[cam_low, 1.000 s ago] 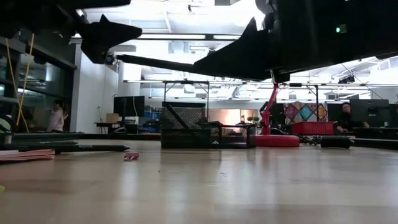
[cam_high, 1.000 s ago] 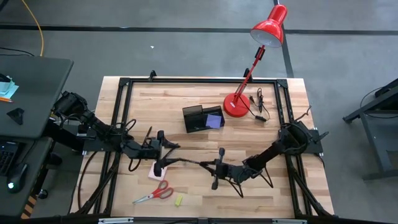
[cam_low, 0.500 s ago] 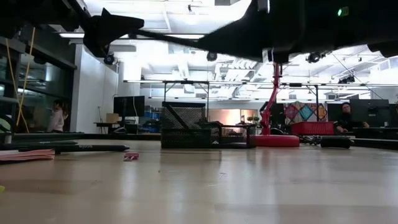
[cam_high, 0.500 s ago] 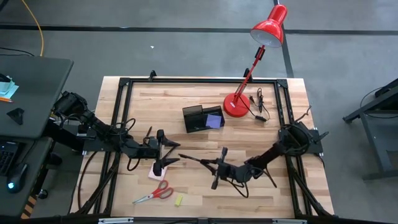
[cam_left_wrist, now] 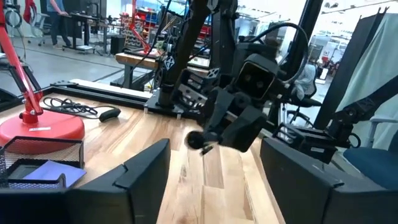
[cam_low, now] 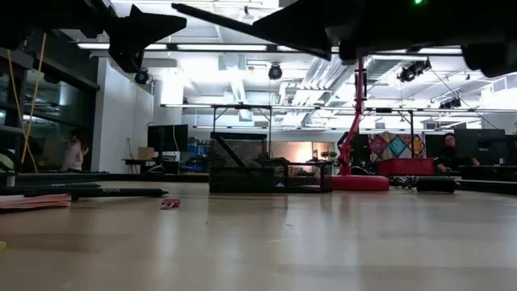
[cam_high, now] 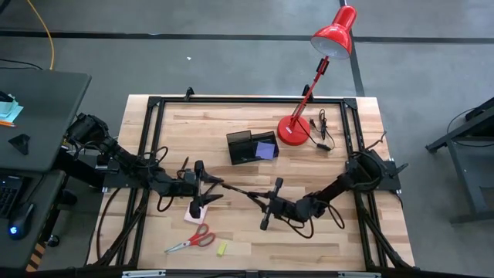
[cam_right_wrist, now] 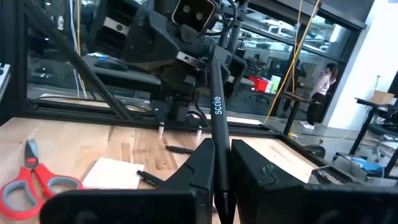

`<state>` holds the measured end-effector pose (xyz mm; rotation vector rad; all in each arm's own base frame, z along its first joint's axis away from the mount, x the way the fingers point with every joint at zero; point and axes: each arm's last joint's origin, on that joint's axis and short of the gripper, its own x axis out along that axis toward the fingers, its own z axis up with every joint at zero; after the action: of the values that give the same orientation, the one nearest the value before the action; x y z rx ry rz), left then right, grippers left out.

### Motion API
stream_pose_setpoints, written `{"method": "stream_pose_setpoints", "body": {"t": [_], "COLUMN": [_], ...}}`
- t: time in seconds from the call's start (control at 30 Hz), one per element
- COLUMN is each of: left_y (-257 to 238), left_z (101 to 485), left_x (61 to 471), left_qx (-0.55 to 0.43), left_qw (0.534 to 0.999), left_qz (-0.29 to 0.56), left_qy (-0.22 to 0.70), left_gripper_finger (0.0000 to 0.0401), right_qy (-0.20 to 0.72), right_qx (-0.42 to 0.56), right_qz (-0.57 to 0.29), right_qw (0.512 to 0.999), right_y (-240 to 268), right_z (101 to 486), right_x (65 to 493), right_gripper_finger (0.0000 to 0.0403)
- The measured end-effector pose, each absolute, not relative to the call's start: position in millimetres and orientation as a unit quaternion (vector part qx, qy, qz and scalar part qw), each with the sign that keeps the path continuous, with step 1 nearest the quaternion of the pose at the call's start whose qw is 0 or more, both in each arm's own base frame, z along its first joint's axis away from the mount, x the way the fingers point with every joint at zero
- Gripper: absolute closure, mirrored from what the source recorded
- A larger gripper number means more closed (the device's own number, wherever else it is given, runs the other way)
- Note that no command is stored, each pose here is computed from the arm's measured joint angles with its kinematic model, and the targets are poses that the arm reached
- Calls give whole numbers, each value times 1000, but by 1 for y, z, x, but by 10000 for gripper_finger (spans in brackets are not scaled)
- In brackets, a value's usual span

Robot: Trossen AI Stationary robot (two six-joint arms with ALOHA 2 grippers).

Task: Pick and place office supplies into organizer
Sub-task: Put the black pen into the black desk organizer

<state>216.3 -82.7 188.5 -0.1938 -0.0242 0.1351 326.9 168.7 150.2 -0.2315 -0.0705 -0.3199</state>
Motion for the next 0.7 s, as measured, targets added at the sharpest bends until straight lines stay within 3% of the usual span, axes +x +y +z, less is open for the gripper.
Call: {"method": "stream_pose_setpoints", "body": {"t": [0.7], "left_y": [-83], "left_z": [189], "left_x": [216], "left_qx": [-97], "left_qw": [993], "left_qz": [69], "left_qy": [-12], "left_gripper_finger": [295], "right_qy": [-46], "right_qx": [-100], "right_qz": [-127], "right_qw": [986], "right_y": [155], "right_z": [150], "right_x": [336], "right_gripper_finger": [383]}}
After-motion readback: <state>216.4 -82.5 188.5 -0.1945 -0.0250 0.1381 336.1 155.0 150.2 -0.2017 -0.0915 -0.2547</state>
